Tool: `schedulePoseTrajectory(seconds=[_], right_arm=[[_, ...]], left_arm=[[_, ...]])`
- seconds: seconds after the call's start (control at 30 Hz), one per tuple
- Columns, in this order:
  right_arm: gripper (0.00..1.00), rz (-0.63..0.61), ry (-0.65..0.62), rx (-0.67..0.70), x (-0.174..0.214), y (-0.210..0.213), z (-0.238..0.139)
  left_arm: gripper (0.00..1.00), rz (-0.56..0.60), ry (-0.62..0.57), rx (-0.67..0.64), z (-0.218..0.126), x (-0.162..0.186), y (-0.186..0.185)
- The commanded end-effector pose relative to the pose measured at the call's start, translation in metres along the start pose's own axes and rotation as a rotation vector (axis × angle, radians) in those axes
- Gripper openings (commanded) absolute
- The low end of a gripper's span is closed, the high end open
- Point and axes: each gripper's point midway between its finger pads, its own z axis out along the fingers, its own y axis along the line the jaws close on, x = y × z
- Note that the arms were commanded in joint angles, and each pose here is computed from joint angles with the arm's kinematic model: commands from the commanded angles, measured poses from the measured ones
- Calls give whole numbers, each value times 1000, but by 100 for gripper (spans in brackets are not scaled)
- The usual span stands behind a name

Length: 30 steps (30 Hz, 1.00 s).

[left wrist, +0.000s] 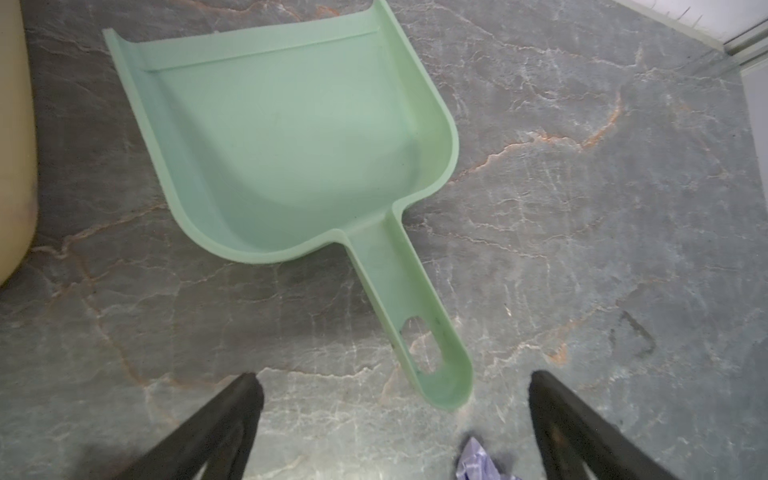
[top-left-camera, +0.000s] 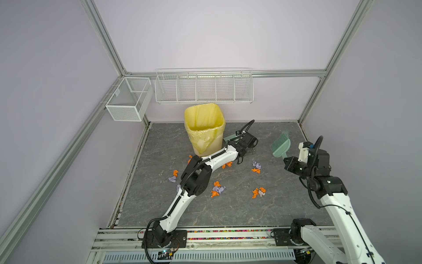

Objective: Sweep away the paper scraps from the table
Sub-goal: 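Move the open left gripper down toward the green dustpan handle, then close the left gripper on the green dustpan handle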

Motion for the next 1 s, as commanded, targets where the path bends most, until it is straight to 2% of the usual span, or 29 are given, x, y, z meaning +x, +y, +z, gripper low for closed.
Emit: schedulePoseTrajectory(seconds=[0.0, 0.27, 0.47, 0.77, 0.97], right_arm=[[6, -28, -30, -1, -7, -1, 6], [6, -55, -32, 13, -9, -3, 7], [6, -65, -20, 17, -7, -4, 9], [6, -59, -19, 4, -7, -2, 8], [6, -48, -19, -22, -6, 3, 5]], left_arm=[[100, -22, 4, -7, 6, -3, 0], [96, -50, 3, 8, 22, -6, 2], [95, -23, 9, -40, 34, -5, 10], [79, 57, 12, -97, 30, -5, 26], [63, 108, 24, -137, 13, -2, 41]])
